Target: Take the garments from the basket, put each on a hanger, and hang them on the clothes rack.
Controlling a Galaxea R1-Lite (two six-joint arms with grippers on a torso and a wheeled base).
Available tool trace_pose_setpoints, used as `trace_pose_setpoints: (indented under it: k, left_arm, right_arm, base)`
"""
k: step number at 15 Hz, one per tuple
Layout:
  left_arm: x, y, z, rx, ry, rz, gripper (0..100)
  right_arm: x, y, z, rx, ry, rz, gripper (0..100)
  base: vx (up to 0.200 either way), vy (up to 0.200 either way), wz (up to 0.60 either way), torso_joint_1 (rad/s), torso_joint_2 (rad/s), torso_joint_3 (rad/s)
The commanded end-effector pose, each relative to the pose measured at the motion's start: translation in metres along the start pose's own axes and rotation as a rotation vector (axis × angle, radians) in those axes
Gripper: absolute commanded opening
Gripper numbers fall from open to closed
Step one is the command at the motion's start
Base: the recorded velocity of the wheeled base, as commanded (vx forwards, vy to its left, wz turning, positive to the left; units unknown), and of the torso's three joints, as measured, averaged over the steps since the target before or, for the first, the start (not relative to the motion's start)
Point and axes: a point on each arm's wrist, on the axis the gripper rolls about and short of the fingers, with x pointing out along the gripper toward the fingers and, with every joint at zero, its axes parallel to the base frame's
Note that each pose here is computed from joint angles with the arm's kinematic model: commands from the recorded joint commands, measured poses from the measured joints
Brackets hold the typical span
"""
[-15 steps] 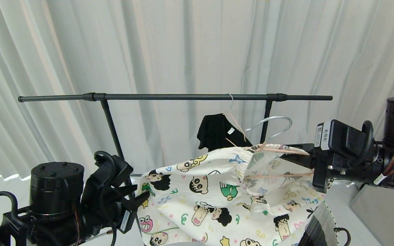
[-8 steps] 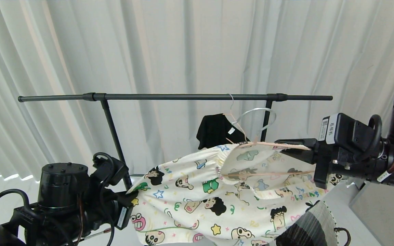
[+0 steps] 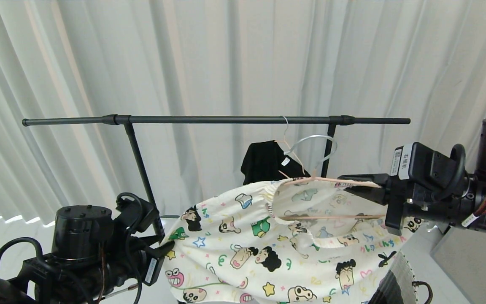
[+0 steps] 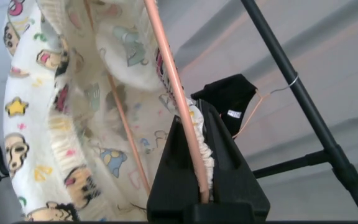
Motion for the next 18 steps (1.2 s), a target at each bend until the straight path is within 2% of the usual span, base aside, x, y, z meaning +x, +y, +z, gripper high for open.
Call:
trace_pose_setpoints:
  k: [1,4,6,8,9,11,15,18]
  left_arm:
    - [-0.004,-0.002,-0.009,-0.003,0.01,-0.004,100]
    - [-0.018,-0.004,-0.016,-0.008,-0.014,0.003,100]
    - [-0.021,0.001,-0.002,-0.025,-0.09,0.03,100]
    - [-0.019,0.009,0.013,-0.033,-0.152,0.108,100]
    - [-0.018,0.015,0.02,-0.047,-0.171,0.221,100]
    - [-0.019,0.023,0.024,-0.071,-0.173,0.322,100]
    - [-0.022,0.033,0.027,-0.101,-0.206,0.428,100]
    - [-0.023,0.034,0.027,-0.109,-0.202,0.481,100]
  right_arm:
    - [0.0,0.002,-0.002,0.005,0.007,0.004,0]
    - [-0.006,0.0,-0.01,0.066,0.052,-0.041,0]
    - [-0.014,0.001,-0.017,0.093,0.081,-0.064,0]
    - [-0.021,0.003,-0.023,0.114,0.104,-0.077,0]
    - [-0.028,0.006,-0.027,0.123,0.119,-0.085,0]
    - [-0.037,0.012,-0.032,0.148,0.134,-0.095,0]
    - [-0.048,0.022,-0.042,0.199,0.187,-0.127,0]
    - [-0.053,0.031,-0.049,0.269,0.233,-0.147,0]
  base:
    - [0.0,0.0,0.0,0.0,0.0,0.0]
    - [0.0,0.0,0.0,0.0,0.0,0.0]
    - [0.0,0.0,0.0,0.0,0.0,0.0]
    - [0.0,0.0,0.0,0.0,0.0,0.0]
    - [0.0,0.0,0.0,0.0,0.0,0.0]
    - [0.0,0.0,0.0,0.0,0.0,0.0]
    - [0.0,0.0,0.0,0.0,0.0,0.0]
    - [0.0,0.0,0.0,0.0,0.0,0.0]
